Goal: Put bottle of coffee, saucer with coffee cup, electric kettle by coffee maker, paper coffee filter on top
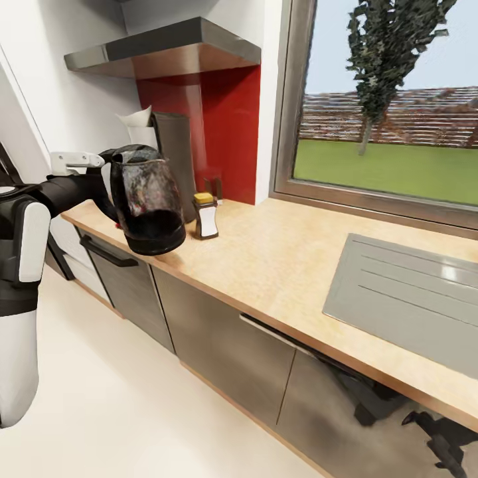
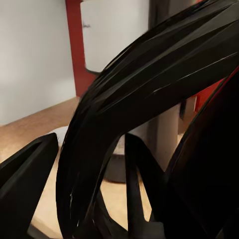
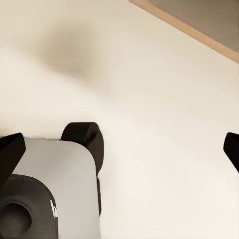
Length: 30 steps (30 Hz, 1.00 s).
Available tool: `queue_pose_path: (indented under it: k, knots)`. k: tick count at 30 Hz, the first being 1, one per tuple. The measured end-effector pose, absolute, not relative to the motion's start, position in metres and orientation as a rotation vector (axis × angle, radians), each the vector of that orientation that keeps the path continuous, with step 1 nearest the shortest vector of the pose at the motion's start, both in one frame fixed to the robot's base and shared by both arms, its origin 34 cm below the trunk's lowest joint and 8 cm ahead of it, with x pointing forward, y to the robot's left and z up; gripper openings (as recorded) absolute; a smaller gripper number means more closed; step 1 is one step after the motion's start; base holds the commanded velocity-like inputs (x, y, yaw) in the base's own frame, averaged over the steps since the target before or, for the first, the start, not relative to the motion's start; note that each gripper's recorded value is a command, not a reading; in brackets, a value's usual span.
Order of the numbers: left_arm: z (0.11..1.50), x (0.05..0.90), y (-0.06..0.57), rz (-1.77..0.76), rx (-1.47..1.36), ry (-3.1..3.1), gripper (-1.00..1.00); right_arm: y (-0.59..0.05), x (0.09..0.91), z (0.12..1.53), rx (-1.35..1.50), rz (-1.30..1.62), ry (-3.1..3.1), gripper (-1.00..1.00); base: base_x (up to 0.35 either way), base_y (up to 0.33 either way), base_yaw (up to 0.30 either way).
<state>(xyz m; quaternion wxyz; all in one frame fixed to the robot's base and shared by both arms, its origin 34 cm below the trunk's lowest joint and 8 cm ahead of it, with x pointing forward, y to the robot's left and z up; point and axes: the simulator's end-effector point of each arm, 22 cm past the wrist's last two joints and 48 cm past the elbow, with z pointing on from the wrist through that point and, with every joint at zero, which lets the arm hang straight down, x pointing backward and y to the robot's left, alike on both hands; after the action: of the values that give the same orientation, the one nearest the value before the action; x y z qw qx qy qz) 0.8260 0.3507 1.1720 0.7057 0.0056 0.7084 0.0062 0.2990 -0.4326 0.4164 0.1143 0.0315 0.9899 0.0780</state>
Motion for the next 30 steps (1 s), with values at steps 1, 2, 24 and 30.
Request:
queue_pose_path:
  k: [1, 2, 24, 30]
  knots:
    - [1.172, 0.826, 0.351, 0.013, 0.013, 1.574, -1.0, -0.433, 0.299, 0.416, 0.092, 0.229, 2.902, 1.0, 0.22, 0.197, 0.0]
    - [1.172, 0.826, 0.351, 0.014, 0.012, 1.574, -1.0, -0.433, 0.299, 0.416, 0.092, 0.229, 2.902, 1.0, 0.204, 0.185, 0.0]
    - [1.155, 0.823, 0.379, 0.154, -0.008, 1.658, -1.0, -0.433, 0.299, 0.416, 0.092, 0.229, 2.902, 1.0, 0.018, 0.01, -0.039]
    - [1.155, 0.823, 0.379, 0.154, -0.008, 1.658, -1.0, -0.433, 0.299, 0.416, 0.092, 0.228, 2.902, 1.0, 0.076, 0.0, -0.005]
